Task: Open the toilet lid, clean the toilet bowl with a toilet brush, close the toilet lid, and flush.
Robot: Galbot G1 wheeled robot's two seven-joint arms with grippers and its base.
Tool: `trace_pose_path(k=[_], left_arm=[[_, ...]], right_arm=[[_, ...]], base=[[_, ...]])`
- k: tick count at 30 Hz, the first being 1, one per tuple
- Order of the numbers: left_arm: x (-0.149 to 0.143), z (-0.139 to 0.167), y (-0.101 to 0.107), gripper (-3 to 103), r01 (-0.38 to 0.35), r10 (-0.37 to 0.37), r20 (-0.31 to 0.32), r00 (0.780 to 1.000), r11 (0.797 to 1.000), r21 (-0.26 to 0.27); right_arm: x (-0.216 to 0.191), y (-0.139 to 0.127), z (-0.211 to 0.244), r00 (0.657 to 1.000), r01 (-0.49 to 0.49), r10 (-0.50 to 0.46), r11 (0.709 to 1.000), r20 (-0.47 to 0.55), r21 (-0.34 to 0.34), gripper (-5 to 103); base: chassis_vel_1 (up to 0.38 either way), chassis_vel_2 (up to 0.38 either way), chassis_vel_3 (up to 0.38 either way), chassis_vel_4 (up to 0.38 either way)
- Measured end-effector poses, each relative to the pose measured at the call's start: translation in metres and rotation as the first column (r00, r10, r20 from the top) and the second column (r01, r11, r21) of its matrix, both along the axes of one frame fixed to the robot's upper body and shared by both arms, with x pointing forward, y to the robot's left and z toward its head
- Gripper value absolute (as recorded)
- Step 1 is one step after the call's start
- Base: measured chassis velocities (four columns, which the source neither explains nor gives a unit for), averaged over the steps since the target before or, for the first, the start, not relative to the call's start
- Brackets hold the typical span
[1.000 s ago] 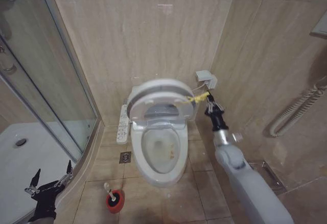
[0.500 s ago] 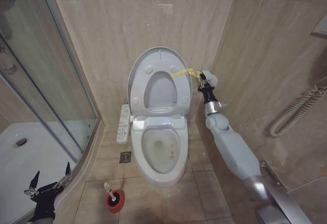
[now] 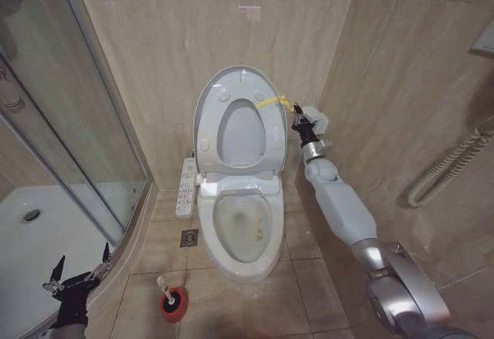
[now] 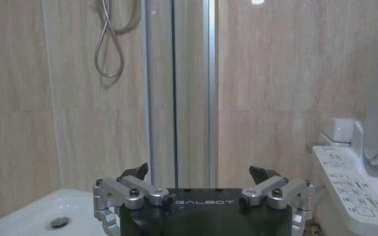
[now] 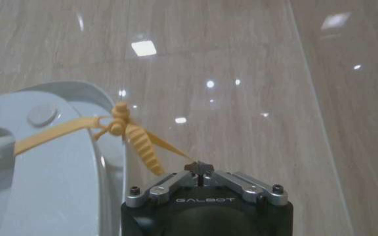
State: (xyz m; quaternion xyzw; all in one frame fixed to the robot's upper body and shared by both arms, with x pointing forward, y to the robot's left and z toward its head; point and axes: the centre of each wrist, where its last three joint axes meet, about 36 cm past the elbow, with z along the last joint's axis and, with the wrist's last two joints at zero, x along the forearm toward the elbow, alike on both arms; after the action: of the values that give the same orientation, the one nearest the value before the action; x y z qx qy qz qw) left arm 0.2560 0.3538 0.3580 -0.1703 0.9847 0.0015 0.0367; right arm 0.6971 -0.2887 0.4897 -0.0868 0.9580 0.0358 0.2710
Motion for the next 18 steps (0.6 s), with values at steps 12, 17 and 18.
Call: trace_pose_path(k=[12,17,18], left_arm=[[0.004,-0.002,0.002,100,0.005,-0.005,0.001,1.0,1.0,-0.003],[0.006,-0.001,0.002,100,0.009,-0.009,0.004,1.0,1.0,-0.005],[0.007,-0.001,0.001,100,0.01,-0.01,0.005,1.0,1.0,-0.006]], right_arm=[[-0.009,-0.006,-0.003,1.0,0.001,-0.001,1.0,-0.004,-0.01,3],[-0.033,-0.008,-0.02,1.0,-0.005,0.005,1.0,0.007,-0.016,29],[-0.039,-0.008,-0.025,1.0,-0.008,0.008,1.0,0.006,-0.014,29]], base=[[0.0,0.0,0.0,0.0],[0.0,0.0,0.0,0.0],[0.0,0.0,0.0,0.0]])
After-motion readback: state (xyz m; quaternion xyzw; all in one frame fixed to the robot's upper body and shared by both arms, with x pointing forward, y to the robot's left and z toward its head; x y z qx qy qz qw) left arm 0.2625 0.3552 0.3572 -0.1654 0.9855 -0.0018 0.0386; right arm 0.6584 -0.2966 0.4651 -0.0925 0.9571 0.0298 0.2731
